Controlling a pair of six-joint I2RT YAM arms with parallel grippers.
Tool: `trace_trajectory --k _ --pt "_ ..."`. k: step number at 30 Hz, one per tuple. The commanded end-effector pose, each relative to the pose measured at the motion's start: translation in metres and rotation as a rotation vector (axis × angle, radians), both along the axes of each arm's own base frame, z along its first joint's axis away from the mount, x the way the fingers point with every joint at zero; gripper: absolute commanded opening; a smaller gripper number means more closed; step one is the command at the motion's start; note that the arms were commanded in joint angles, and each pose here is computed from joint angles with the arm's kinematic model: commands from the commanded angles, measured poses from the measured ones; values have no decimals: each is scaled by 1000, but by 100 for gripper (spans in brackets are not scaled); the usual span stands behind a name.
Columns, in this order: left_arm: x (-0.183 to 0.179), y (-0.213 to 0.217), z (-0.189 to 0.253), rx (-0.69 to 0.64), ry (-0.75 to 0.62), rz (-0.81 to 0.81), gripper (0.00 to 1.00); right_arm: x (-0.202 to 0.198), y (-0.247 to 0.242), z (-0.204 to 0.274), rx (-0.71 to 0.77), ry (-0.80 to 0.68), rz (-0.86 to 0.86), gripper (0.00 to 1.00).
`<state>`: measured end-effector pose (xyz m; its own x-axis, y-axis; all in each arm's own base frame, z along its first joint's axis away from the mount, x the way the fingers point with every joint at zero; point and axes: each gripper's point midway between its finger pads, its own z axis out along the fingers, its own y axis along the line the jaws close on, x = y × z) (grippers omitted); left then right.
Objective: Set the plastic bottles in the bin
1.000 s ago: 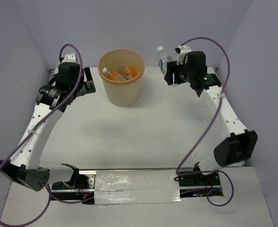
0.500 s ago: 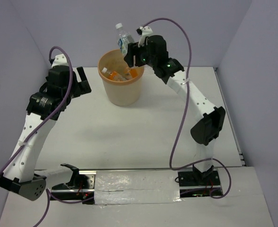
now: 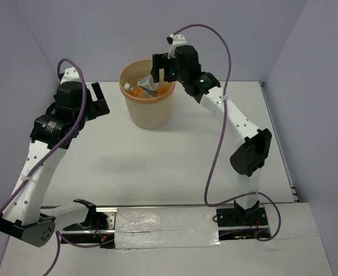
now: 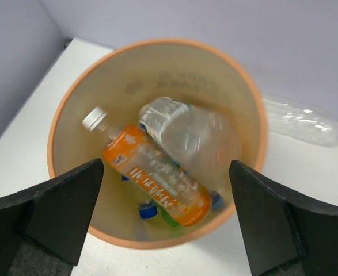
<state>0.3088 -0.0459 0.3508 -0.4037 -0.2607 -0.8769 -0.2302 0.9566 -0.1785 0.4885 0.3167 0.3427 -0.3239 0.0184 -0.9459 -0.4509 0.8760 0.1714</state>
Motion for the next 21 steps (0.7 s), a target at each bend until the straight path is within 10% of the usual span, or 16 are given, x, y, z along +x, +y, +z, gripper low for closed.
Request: trace_trajectory --k 1,7,16,21 --pt "6 0 10 -14 -47 6 100 -22 -38 101 94 -215 -122 99" --pt "9 -1 7 -10 -45 6 100 -28 -93 107 120 -223 -354 100" --pt "12 5 4 29 -39 23 100 20 -153 -57 570 388 -580 100" --pt "16 11 4 74 -36 39 100 45 -162 -102 834 451 -673 100"
